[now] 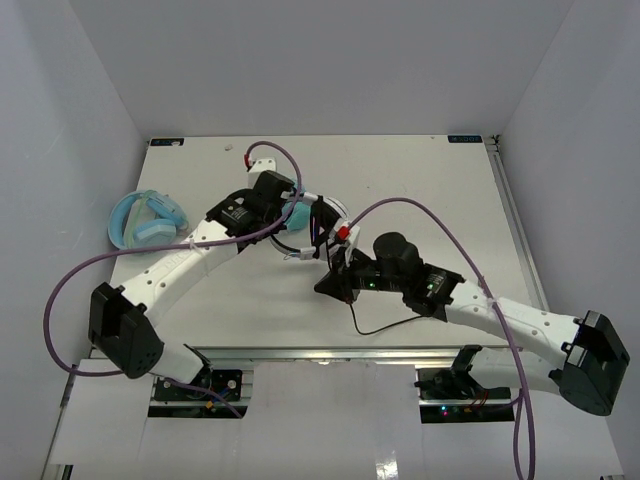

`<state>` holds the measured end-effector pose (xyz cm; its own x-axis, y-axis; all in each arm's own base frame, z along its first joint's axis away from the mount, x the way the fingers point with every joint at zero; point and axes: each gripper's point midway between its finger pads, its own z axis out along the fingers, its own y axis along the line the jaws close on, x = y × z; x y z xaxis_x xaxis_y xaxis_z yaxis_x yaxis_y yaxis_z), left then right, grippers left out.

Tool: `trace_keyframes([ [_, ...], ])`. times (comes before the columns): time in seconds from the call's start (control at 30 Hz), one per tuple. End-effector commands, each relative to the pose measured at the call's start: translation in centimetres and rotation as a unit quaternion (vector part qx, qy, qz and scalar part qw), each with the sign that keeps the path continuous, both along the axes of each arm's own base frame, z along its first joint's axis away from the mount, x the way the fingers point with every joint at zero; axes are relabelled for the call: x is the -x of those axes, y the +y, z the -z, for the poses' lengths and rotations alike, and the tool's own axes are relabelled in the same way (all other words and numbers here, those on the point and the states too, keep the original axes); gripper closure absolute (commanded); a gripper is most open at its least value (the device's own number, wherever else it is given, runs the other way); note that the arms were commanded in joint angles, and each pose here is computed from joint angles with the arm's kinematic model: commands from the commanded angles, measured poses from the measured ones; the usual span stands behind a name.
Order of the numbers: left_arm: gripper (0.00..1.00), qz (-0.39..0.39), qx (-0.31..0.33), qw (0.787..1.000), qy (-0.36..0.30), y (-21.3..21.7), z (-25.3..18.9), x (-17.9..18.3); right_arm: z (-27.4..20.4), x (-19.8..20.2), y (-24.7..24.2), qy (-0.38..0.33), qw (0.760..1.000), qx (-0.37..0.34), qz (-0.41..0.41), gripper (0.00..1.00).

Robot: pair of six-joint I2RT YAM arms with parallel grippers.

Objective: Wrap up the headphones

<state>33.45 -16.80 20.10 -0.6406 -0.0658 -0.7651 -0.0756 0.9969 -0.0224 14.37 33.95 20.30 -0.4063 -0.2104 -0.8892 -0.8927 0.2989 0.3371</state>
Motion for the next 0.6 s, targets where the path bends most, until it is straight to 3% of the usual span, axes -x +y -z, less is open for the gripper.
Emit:
trace_keyframes([
  [0.0, 1.0, -0.043, 0.154, 0.983, -0.09, -0.2, -6.3, -0.7, -0.3, 1.1, 1.7, -0.008, 0.999, -0.044, -0.004, 0.92],
  [0.2, 1.0, -0.067, 0.234, 0.963, -0.118, 1.2, -8.5, 0.5, 3.9, 1.4, 1.6, -0.009, 0.999, -0.024, 0.046, 0.92],
  [0.57, 1.0, -0.019, 0.341, 0.927, -0.153, 0.8, -12.7, 4.5, 7.5, -0.7, 1.6, -0.006, 0.994, -0.007, 0.105, 0.92],
])
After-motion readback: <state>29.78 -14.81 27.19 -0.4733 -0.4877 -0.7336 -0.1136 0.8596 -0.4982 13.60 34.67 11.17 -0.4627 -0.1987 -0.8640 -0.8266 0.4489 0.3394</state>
